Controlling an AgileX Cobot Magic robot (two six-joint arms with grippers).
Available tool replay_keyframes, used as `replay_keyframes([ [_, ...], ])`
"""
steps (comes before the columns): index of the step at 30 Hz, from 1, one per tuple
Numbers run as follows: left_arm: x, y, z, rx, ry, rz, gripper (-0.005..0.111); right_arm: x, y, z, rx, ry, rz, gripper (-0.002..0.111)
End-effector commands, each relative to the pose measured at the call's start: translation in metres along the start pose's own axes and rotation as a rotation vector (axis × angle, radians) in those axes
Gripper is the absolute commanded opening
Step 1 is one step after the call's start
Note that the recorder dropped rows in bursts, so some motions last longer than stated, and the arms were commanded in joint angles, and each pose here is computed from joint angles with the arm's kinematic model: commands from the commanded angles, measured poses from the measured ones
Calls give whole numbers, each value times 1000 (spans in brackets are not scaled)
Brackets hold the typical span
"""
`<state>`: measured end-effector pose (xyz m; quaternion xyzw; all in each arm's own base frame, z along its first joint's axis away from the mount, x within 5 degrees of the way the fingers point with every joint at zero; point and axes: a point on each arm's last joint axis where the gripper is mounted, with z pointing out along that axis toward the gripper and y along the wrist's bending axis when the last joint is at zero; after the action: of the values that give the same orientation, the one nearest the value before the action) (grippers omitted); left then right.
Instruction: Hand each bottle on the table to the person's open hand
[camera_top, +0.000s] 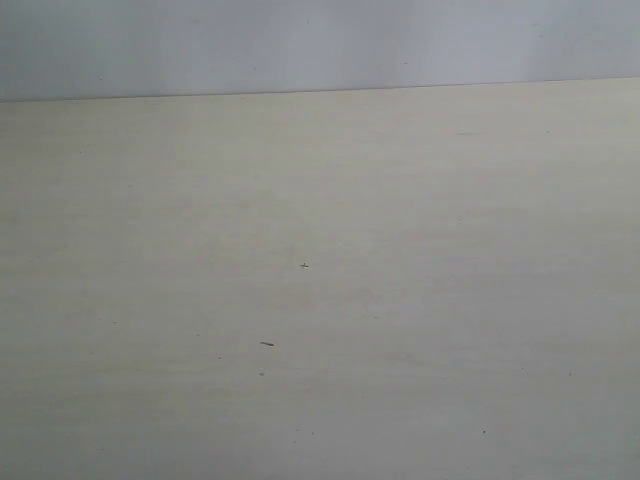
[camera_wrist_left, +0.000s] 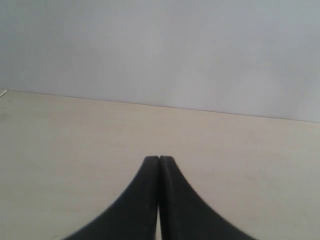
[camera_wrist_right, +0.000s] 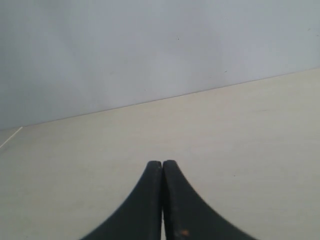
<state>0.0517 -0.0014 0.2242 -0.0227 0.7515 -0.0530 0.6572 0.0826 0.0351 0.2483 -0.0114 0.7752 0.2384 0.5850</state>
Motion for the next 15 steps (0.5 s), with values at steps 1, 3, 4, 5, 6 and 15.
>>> replay_keyframes([
  [1,11,2,1,-7,-4,19,2,1,0,-1,-1,-4,-4,0],
  [3,13,2,1,-11,14,19,2,1,0,-1,-1,-4,-4,0],
  [4,13,2,1,-12,18,12,2,1,0,-1,-1,-4,-4,0],
  [5,13,2,1,-13,21,6,2,1,0,-1,-1,-4,-4,0],
  [6,13,2,1,-13,20,-11,2,1,0,-1,-1,-4,-4,0],
  [15,36,2,7,41,93,32,2,1,0,-1,-1,-4,-4,0],
])
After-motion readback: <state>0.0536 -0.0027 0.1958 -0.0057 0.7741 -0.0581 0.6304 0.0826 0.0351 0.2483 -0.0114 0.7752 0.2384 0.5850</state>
